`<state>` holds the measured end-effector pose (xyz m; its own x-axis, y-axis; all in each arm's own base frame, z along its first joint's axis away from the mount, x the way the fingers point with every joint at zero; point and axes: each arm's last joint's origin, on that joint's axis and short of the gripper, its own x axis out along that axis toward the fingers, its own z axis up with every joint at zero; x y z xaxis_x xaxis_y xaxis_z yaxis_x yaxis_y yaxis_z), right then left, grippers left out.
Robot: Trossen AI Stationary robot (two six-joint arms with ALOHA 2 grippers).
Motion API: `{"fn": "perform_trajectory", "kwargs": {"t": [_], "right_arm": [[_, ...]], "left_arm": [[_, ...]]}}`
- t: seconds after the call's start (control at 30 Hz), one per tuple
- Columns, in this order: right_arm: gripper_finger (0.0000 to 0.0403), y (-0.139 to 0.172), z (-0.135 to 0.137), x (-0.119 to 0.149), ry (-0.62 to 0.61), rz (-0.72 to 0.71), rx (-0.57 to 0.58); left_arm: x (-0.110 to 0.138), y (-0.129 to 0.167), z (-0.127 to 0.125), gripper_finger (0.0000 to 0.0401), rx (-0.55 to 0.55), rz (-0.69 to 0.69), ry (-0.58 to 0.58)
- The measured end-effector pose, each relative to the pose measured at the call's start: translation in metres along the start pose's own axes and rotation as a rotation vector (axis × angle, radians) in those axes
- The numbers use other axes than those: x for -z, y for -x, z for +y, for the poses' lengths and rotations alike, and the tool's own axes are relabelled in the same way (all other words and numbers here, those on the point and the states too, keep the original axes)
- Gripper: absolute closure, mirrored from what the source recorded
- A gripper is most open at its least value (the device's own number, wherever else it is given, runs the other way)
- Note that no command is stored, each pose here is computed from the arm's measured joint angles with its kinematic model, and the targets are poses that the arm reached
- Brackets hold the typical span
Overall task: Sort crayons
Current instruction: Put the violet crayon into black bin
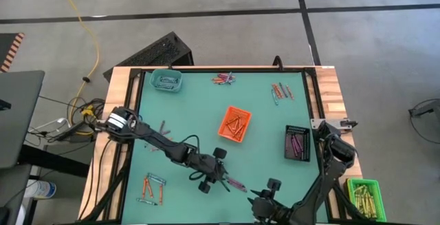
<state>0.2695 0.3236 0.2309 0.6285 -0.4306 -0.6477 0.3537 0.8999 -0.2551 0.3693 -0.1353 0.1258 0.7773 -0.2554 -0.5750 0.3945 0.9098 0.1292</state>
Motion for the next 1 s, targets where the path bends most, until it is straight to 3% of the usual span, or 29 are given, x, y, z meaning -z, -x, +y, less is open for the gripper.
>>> {"fn": "perform_trajectory", "kwargs": {"t": [0.1, 1.0], "right_arm": [[0.0278, -0.001, 0.001, -0.001, 0.001, -0.003, -0.007], [0.0278, -0.001, 0.001, -0.001, 0.014, 0.0, -0.007]], "left_arm": [[0.011, -0.012, 0.0, 0.03, 0.001, 0.018, 0.017], [0.004, -0.015, 0.007, 0.0311, 0.012, 0.02, 0.006]]}}
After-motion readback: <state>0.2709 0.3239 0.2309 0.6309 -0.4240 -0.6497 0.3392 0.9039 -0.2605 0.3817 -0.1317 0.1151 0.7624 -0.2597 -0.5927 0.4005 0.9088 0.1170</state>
